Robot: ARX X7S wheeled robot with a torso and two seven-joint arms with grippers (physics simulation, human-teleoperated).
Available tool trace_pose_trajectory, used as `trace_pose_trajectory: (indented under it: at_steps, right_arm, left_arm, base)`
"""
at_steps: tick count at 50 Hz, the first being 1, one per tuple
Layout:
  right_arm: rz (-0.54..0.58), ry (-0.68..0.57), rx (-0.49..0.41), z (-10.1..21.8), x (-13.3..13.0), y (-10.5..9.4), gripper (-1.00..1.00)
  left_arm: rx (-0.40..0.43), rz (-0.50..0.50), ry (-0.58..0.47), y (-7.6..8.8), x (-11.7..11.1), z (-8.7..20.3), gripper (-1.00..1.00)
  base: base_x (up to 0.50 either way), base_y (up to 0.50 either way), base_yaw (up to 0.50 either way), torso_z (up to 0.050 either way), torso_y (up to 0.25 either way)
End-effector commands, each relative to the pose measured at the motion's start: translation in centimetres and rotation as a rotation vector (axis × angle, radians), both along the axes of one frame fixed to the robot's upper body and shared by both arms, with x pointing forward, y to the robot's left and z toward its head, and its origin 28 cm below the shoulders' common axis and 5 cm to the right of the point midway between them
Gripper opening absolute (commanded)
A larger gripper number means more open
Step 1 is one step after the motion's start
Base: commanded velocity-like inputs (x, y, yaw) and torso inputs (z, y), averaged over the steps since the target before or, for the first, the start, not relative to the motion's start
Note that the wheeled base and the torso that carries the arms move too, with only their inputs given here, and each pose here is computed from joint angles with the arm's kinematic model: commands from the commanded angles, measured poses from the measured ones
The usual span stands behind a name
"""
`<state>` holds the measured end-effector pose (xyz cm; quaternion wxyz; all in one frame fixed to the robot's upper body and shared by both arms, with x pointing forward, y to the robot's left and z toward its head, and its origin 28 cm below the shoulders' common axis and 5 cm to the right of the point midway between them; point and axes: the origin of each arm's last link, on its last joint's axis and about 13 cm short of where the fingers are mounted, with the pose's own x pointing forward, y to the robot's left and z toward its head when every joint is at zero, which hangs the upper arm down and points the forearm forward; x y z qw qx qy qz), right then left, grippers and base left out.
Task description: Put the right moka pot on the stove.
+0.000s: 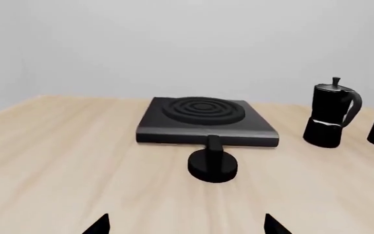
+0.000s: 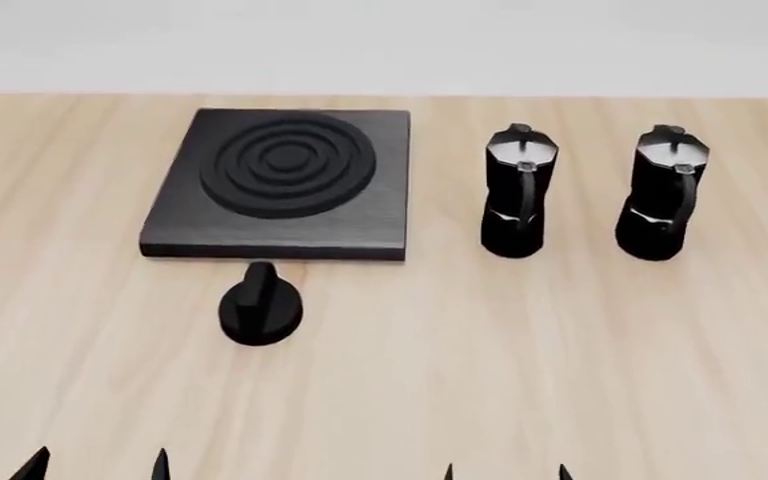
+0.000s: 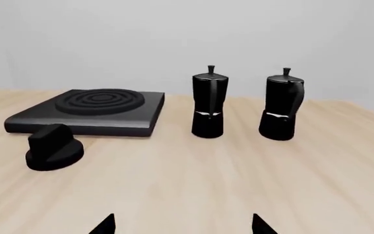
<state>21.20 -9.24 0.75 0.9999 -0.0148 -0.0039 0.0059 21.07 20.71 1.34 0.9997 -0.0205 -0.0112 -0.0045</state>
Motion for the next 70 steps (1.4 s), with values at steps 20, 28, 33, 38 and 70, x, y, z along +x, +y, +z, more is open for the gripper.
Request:
trace_pose_trajectory:
  at_steps: [20, 28, 33, 38, 70]
  right_arm:
    - [-0.001, 0.003, 0.01, -0.14, 0.12, -0.06, 1.0]
    - [-0.001, 0.005, 0.013, -0.24, 0.07, -0.09, 1.0]
    - [-0.002, 0.005, 0.014, -0.25, 0.09, -0.11, 1.0]
    - [0.0, 0.007, 0.015, -0.36, 0.13, -0.07, 1.0]
    - [0.003, 0.007, 0.018, -0.31, 0.19, -0.18, 1.0]
  left_arm:
    - [0.001, 0.002, 0.003, 0.0, 0.07, 0.04, 1.0]
    - [0.001, 0.004, 0.002, 0.0, 0.07, -0.06, 1.0]
    - [0.001, 0.002, 0.001, 0.0, 0.04, -0.03, 1.0]
    - [0.0, 0.003, 0.001, 0.01, 0.05, -0.08, 1.0]
    - [0.001, 0.004, 0.0, 0.0, 0.09, -0.13, 1.0]
  base:
    - [0.2, 0.05, 0.0, 0.0, 0.0]
    - [0.2, 0.01, 0.0, 0.0, 0.0]
    - [0.2, 0.0, 0.0, 0.0, 0.0]
    - [0.21, 0.0, 0.0, 0.0, 0.003]
    - [0.21, 0.0, 0.0, 0.0, 0.0]
